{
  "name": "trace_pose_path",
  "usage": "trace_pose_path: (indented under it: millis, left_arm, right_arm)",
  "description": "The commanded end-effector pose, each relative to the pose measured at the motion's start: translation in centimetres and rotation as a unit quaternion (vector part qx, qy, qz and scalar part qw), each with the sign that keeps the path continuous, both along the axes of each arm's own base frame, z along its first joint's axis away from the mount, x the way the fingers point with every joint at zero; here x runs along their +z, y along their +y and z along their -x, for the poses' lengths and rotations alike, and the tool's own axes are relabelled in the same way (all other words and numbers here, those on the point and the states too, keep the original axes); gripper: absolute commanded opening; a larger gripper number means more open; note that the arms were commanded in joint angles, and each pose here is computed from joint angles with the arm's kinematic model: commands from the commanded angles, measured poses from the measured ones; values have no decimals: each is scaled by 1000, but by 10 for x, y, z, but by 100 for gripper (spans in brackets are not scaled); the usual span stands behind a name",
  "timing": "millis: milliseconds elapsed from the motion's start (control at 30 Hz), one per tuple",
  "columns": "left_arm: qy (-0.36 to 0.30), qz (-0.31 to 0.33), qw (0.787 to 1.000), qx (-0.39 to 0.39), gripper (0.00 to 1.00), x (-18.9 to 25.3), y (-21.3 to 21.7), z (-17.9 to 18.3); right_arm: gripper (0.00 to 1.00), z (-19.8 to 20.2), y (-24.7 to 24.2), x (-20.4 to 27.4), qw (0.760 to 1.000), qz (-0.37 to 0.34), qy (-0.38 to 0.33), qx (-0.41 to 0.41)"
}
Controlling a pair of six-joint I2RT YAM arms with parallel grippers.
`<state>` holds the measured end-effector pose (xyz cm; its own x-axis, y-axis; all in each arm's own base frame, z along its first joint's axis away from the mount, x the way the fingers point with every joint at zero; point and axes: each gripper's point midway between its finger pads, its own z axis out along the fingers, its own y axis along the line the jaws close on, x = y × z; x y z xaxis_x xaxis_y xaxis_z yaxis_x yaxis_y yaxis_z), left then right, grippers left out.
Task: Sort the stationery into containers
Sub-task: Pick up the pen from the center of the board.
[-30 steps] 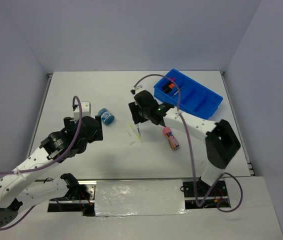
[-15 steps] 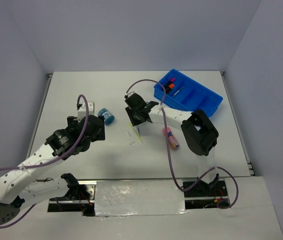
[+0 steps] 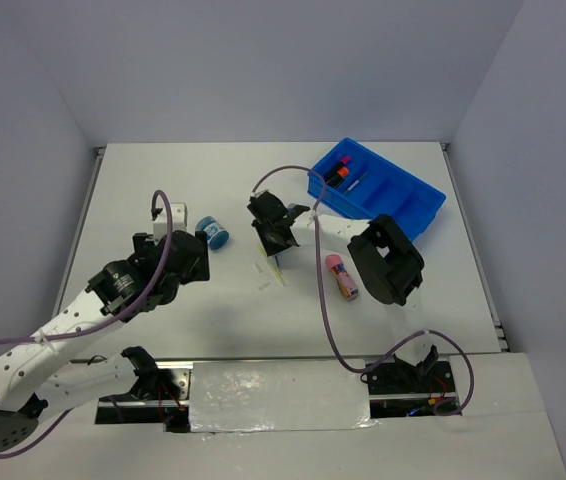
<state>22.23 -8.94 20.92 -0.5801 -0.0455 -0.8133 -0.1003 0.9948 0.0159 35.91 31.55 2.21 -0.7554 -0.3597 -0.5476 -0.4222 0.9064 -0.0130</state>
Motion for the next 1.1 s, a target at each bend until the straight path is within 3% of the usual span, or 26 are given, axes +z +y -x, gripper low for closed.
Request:
trace_pose_path:
  millis: [0, 300, 400, 433, 467, 567, 767, 900, 1067]
  left_arm:
    - [-11, 5, 1000, -5, 99, 4, 0, -1]
    - [-12, 8, 1000, -6, 99, 5, 0, -1]
    - [-12, 10, 1000, -6, 99, 5, -1, -1]
    - [-14, 12, 1000, -6, 99, 6, -1, -1]
    - [-13, 15, 1000, -3, 99, 6, -1, -1]
    - [-14, 33, 999, -1, 99, 6, -6, -2]
    - [18, 88, 996, 28, 99, -13, -33, -11]
    - [67, 101, 992, 26, 99, -44, -73, -31]
    - [85, 157, 978, 108, 96, -69, -96, -46]
  right_arm:
    - [33, -13, 2, 3, 1000, -5, -14, -14]
    - [19, -14, -6, 2, 1000, -3, -14, -21]
    - [13, -17, -6, 17, 999, -8, -28, -19]
    - [4, -19, -5, 24, 999, -10, -33, -15]
    - [2, -22, -5, 31, 999, -9, -41, -18]
    - [0, -28, -2, 67, 997, -22, -67, -14]
    - [0, -7, -29, 198, 981, -100, -160, -37]
    - [0, 23, -73, 220, 978, -92, -168, -87]
    - [0, 60, -122, 222, 973, -85, -176, -125]
